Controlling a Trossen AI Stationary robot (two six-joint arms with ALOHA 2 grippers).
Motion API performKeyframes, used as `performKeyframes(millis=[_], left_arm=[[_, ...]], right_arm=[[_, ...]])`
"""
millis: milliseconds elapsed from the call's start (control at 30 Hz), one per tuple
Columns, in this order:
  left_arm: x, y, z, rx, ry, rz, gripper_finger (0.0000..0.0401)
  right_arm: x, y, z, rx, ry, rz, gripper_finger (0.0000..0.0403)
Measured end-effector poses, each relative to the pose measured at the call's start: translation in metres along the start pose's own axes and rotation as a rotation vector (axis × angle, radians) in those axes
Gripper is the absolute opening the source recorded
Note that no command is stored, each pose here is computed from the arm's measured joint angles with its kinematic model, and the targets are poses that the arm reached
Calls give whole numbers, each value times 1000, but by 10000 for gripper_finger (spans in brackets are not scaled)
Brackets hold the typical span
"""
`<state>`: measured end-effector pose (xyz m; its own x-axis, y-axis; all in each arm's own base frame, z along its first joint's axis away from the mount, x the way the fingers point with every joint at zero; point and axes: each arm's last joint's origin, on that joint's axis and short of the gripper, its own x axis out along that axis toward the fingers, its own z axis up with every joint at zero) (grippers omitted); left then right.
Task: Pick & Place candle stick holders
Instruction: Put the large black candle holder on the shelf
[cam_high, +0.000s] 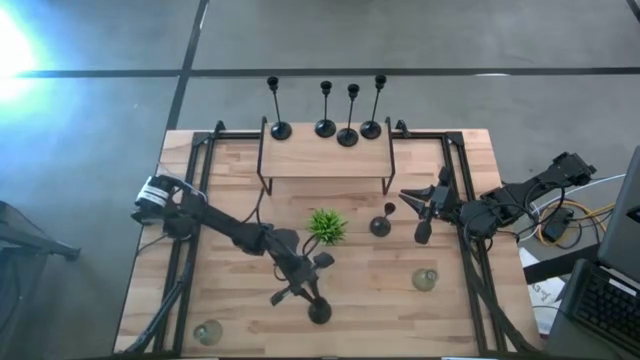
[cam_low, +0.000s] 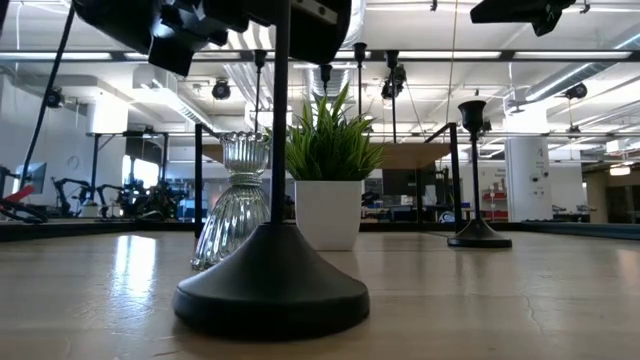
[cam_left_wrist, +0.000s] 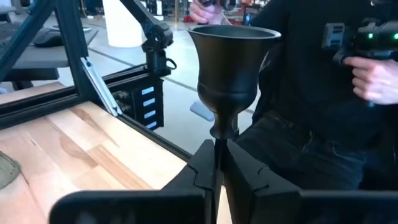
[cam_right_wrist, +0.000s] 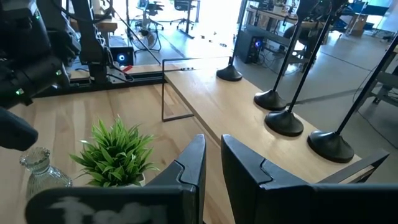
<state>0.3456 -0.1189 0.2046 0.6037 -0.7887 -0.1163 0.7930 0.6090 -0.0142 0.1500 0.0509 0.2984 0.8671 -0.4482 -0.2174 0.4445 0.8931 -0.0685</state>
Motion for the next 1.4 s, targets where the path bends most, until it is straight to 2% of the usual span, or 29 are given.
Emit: performKeyframes(millis=[133, 267, 367, 533, 633, 833, 933, 1033, 1167, 1267, 1400], left_arm=[[0, 2, 0, -32, -21, 25, 15], [-8, 3, 10, -104, -26, 50, 15], [-19, 1, 29, -118, -63, 102, 15], [-47, -7, 63, -136, -72, 267, 15], [-73, -15, 88, -68, -85, 434, 15], [-123, -18, 113, 46, -14, 1001, 15], [-146, -14, 124, 86, -22, 1139, 15], [-164, -4, 130, 79, -46, 1197, 15], [-178, 4, 143, 56, -114, 1157, 15], [-181, 4, 151, 65, -107, 1163, 15], [-189, 6, 158, 106, -67, 1312, 15]], right_arm=[[0, 0, 0, 0, 0, 0, 43], [0, 0, 0, 0, 0, 0, 43], [0, 0, 0, -1, 1, 0, 43], [0, 0, 0, -1, 1, 0, 43], [0, 0, 0, 3, 1, 0, 43], [0, 0, 0, 5, -2, 0, 43], [0, 0, 0, 7, -3, 1, 43], [0, 0, 0, 8, -3, 1, 43], [0, 0, 0, 8, -3, 1, 43], [0, 0, 0, 4, -3, 3, 43], [0, 0, 0, 4, -2, 2, 43]])
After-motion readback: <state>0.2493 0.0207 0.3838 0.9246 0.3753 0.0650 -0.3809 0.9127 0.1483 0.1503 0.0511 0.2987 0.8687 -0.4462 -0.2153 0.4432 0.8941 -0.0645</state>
